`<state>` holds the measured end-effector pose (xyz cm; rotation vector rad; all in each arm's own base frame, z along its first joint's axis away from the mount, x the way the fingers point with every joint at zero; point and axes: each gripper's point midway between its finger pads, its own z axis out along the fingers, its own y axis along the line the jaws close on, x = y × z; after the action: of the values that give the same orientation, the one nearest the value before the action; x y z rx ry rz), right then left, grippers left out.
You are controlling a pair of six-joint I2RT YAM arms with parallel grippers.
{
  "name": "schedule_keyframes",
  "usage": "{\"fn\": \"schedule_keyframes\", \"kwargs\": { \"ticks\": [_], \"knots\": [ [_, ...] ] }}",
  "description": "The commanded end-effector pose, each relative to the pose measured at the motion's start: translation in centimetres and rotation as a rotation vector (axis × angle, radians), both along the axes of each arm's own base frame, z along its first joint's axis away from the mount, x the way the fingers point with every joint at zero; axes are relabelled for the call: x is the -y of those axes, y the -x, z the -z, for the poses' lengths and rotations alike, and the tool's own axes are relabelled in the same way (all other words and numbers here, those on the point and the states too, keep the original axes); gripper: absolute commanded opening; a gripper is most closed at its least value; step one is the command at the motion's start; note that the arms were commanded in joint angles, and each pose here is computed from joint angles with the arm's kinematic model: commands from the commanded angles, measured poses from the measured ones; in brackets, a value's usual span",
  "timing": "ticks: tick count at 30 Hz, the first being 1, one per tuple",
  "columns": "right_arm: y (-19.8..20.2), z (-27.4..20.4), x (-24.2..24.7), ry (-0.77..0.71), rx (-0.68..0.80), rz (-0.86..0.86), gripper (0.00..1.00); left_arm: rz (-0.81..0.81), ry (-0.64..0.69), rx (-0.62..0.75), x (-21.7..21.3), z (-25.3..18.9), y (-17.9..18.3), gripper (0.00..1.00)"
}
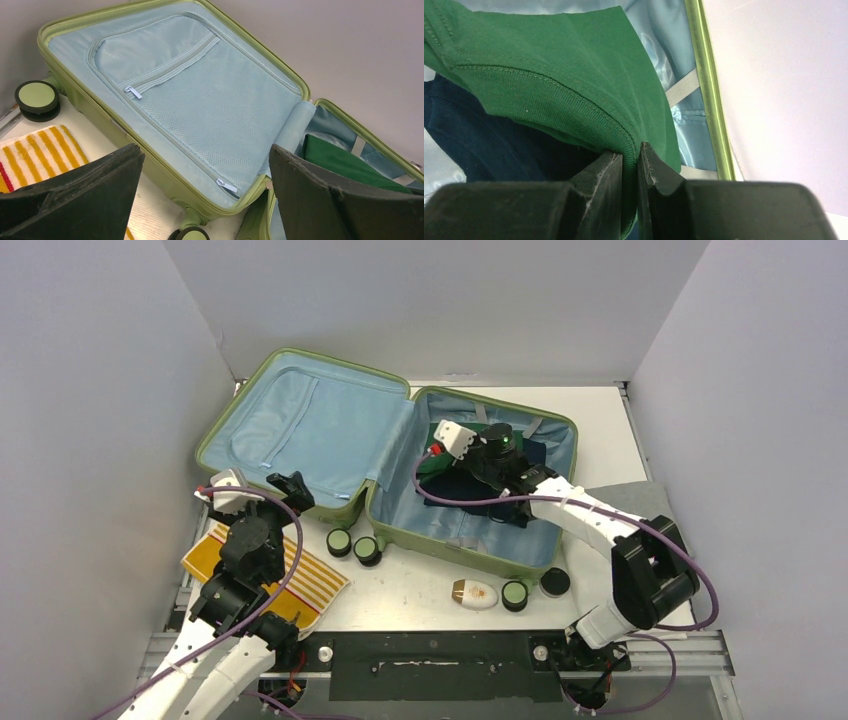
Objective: Pack the luggage
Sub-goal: Place the clothes in the luggage.
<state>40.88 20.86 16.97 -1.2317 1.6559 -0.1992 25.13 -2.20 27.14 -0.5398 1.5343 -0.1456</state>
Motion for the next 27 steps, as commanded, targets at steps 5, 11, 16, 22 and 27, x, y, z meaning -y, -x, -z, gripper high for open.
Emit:
{"fn": "schedule_keyframes", "kwargs": {
  "ticks": [5,11,16,22,27],
  "knots": [
    [0.5,-4.1,-0.1,-0.089,0.079,0.008,0.03,0.016,0.014,0.037,0.4,-1.0,-0.3,0.95],
    [1.5,-6.7,0.0,-0.172,0.121,0.081,0.61,0.019,0.01,0.03,0.6,-0.9,-0.4,0.96],
    [1.6,-12.2,1.2,-0.453,0.138,0.235,0.87,0.02,0.005,0.021,0.6,-0.7,-0.5,0.96],
    [0.9,-10.7,6.5,-0.949,-0.161,0.571,0.89,0.024,0.003,0.015,0.8,-0.5,-0.6,0.96],
    [0.6,-5.1,10.5,-1.297,-0.448,0.774,0.9,0.029,-0.005,-0.001,1.1,-0.1,-0.9,0.96]
  ]
}}
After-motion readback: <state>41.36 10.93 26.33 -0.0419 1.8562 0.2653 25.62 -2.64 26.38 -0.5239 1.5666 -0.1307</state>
